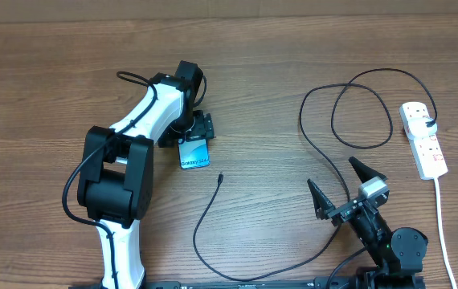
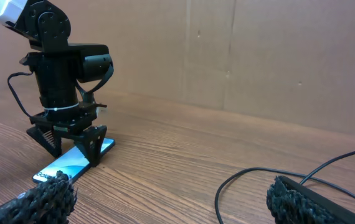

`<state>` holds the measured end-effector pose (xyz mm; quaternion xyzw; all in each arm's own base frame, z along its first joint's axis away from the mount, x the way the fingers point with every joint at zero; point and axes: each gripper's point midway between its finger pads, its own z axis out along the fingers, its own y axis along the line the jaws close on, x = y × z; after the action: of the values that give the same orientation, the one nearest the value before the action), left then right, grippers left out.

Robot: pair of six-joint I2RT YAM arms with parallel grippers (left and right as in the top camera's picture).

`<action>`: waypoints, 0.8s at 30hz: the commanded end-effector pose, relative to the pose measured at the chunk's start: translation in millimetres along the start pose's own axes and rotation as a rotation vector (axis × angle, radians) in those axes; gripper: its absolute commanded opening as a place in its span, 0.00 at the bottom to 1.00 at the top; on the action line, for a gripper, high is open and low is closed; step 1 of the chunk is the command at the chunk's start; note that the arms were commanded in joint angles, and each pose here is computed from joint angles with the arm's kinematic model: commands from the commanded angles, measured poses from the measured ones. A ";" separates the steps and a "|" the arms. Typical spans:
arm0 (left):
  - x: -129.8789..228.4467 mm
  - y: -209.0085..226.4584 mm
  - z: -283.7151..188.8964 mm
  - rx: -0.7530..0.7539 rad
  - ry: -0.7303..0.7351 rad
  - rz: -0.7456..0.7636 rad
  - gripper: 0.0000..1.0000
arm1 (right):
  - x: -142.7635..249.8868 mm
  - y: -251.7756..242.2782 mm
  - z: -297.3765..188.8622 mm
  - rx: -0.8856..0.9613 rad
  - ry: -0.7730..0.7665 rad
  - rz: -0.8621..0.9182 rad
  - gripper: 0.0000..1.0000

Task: Plug charger to phone and switch on socket
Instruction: 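Close the left gripper on the phone's long edges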

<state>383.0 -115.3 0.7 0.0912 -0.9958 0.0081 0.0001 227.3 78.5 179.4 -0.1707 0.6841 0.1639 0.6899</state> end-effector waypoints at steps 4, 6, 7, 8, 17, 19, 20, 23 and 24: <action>2.8 -8.4 9.7 0.022 0.031 0.001 0.78 | 2.2 -1.1 0.0 0.005 -0.001 0.002 1.00; 3.5 -9.4 9.7 0.022 0.031 0.003 0.78 | 2.2 -1.1 0.0 0.005 -0.001 0.002 1.00; 4.1 -10.0 9.7 0.023 0.032 0.005 0.77 | 2.2 -1.1 0.0 0.005 -0.001 0.002 1.00; 4.8 -10.3 9.7 0.024 0.035 0.005 0.77 | 2.2 -1.1 0.0 0.005 -0.001 0.002 1.00; 2.1 -11.3 9.8 0.025 0.023 0.007 1.00 | 2.2 -1.1 0.0 0.005 -0.001 0.002 1.00; -1.6 -10.2 9.8 0.017 0.005 0.007 1.00 | 2.2 -1.1 0.0 0.005 -0.001 0.002 1.00; -3.1 -9.1 9.9 0.009 -0.002 0.005 1.00 | 2.2 -1.1 0.0 0.005 -0.001 0.002 1.00; -3.6 -8.6 9.9 0.006 -0.005 -0.001 1.00 | 2.2 -1.1 0.0 0.005 -0.001 0.002 1.00; -2.7 -8.5 9.9 0.006 -0.001 -0.008 1.00 | 2.2 -1.1 0.0 0.005 -0.001 0.002 1.00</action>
<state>386.8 -121.2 1.4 0.0886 -0.9959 0.0148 -0.0083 227.3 78.5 179.5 -0.1708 0.6840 0.1638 0.6900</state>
